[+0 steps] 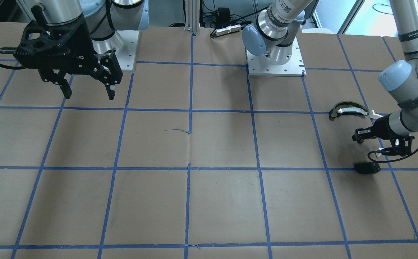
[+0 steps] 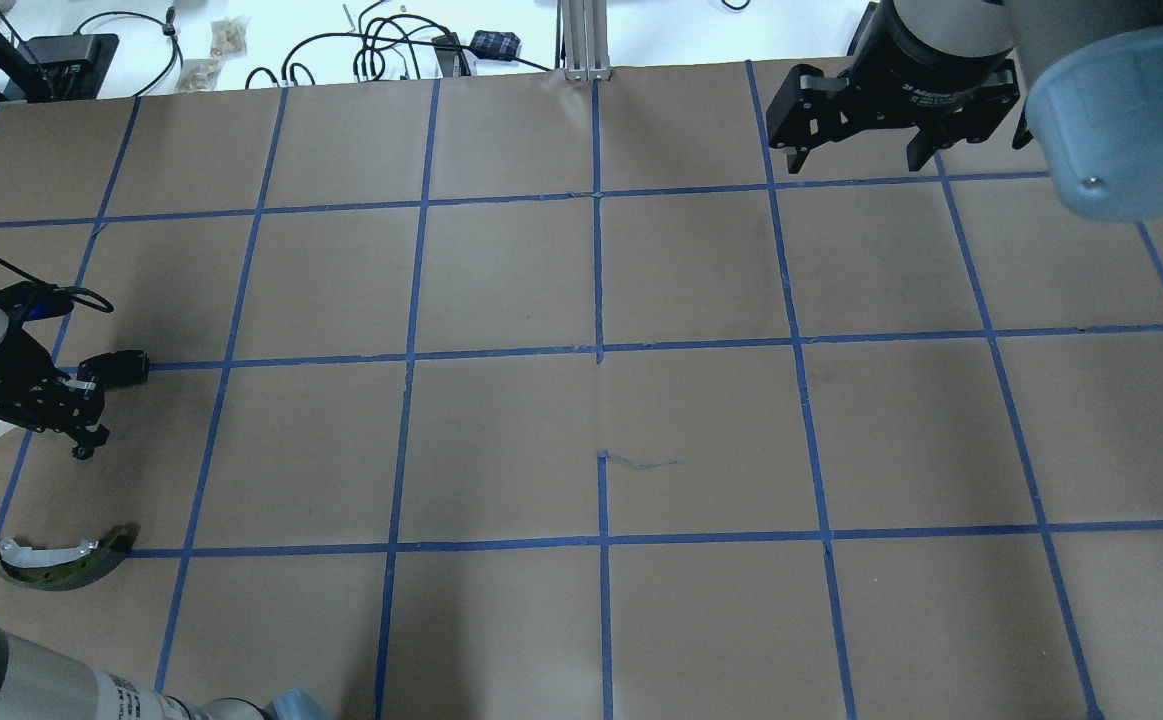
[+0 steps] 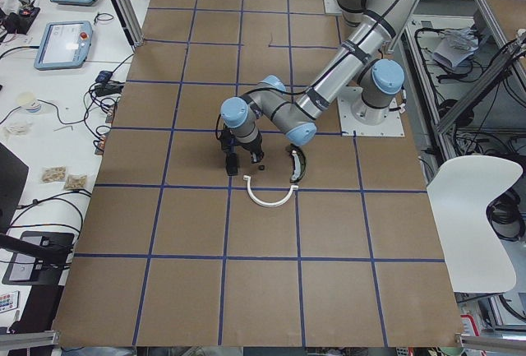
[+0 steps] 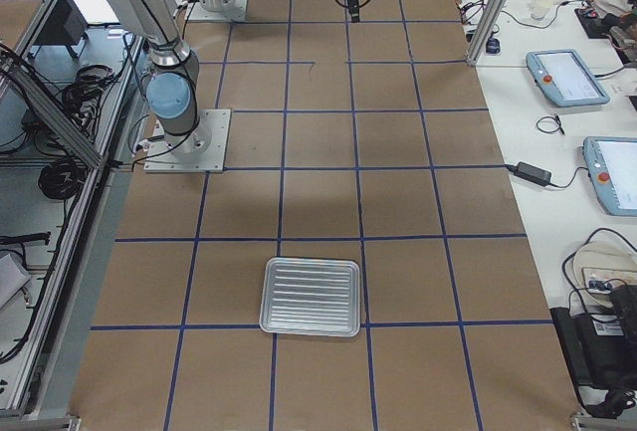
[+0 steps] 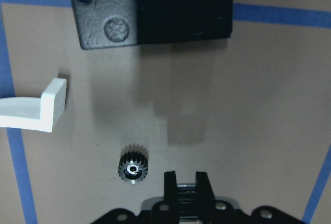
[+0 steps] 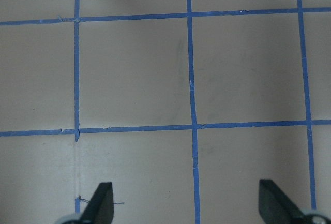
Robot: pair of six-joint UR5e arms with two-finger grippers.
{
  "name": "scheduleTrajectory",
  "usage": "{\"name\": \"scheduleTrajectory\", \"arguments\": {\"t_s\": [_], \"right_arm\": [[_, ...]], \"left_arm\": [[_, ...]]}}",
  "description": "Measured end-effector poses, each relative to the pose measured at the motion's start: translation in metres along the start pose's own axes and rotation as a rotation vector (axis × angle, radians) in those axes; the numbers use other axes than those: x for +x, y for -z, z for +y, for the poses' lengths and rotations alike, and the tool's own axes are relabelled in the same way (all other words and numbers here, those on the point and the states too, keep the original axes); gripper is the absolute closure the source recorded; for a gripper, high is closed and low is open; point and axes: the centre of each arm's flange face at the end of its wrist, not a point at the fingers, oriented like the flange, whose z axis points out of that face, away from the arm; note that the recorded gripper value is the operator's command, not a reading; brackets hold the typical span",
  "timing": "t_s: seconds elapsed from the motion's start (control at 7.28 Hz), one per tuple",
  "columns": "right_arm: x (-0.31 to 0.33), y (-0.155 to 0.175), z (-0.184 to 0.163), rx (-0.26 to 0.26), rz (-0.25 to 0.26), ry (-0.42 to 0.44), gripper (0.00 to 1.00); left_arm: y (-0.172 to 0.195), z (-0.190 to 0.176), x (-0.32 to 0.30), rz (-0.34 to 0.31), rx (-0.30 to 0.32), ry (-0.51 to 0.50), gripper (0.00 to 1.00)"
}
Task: Place bearing gear from tray to pile
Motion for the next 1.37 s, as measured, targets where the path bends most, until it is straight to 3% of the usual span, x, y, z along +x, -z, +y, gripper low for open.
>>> {"name": "scheduleTrajectory", "arguments": {"t_s": [0.14, 0.41, 0.55, 0.82, 1.24, 1.37], "right_arm": [[0.0000, -0.0001, 0.0002, -0.001, 0.000, 0.000, 0.00], [0.0001, -0.0011, 0.0009, -0.004, 0.001, 0.001, 0.00], [0.0002, -0.0012, 0.0009, -0.004, 0.001, 0.001, 0.00], [0.0003, -0.0018, 0.0014, -0.006, 0.002, 0.002, 0.00], [0.0002, -0.0025, 0.0018, -0.008, 0.001, 0.002, 0.00], [0.0002, -0.0027, 0.0019, -0.008, 0.001, 0.002, 0.00]], "left_arm": [[-0.0019, -0.0007, -0.0011, -0.001, -0.004, 0.000, 0.97], [-0.0046, -0.0011, -0.0045, -0.021, -0.020, 0.004, 0.87], [-0.0069, -0.0017, -0.0055, -0.026, -0.027, 0.004, 0.61], [-0.0103, -0.0033, -0.0067, -0.026, -0.033, 0.005, 0.33], [-0.0090, -0.0041, -0.0061, -0.029, -0.031, 0.032, 0.04], [-0.0026, -0.0047, -0.0037, -0.038, -0.021, 0.050, 0.00]]}}
